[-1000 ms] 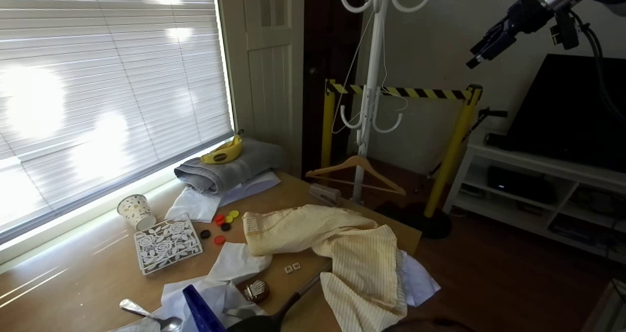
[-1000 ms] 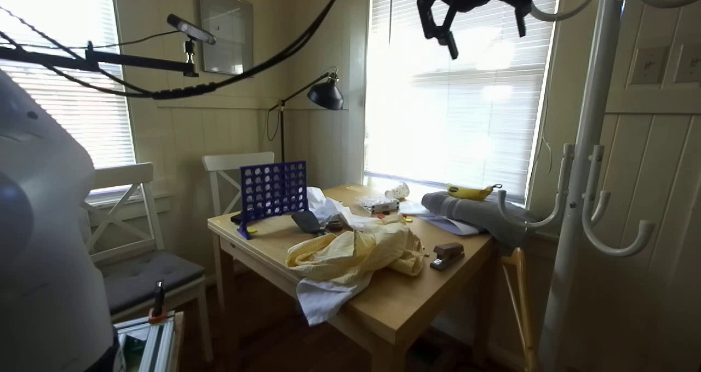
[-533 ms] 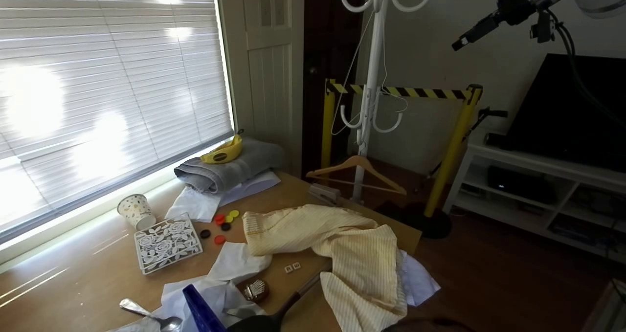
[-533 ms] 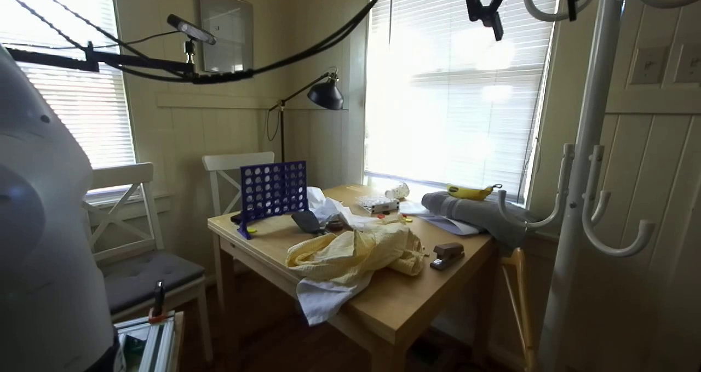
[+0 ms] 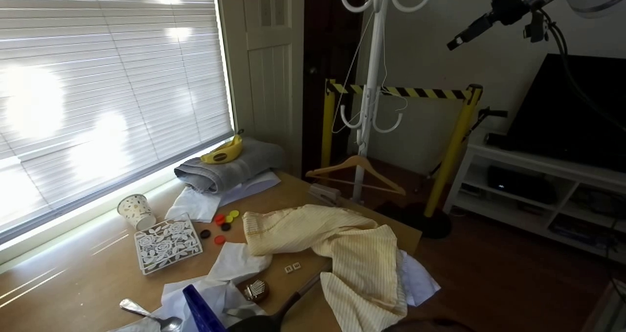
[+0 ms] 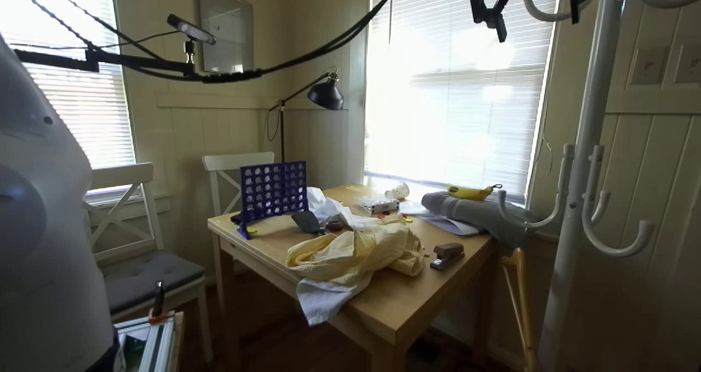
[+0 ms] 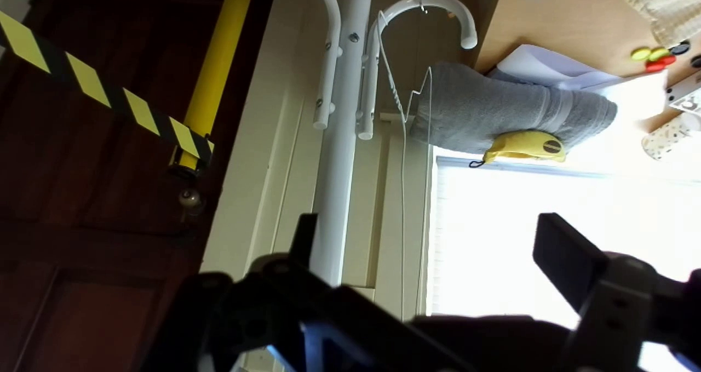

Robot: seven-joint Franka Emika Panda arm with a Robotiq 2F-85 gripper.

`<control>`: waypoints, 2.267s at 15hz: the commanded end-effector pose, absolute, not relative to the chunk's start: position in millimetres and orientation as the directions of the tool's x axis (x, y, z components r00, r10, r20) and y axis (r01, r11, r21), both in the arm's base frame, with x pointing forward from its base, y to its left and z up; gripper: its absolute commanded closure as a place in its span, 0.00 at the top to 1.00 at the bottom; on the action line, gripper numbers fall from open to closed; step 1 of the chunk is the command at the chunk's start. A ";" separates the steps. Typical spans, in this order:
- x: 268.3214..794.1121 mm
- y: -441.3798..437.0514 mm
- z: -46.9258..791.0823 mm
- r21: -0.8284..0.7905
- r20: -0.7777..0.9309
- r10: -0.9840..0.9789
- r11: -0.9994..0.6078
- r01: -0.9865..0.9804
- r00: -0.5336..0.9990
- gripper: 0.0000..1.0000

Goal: Take the hanger off the coat hook and place it on the table

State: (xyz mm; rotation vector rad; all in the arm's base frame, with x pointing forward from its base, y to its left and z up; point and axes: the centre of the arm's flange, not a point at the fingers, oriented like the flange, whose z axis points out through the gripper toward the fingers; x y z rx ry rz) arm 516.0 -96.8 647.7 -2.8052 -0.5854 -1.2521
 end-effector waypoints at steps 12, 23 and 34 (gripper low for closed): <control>571.9 -140.4 656.6 0.096 0.778 0.310 -0.918 0.384 0.547 1.00; 648.7 -165.5 615.5 -0.030 0.747 0.343 -0.839 0.544 0.570 1.00; 633.3 -153.2 656.0 0.166 0.843 0.312 -0.926 0.339 0.438 1.00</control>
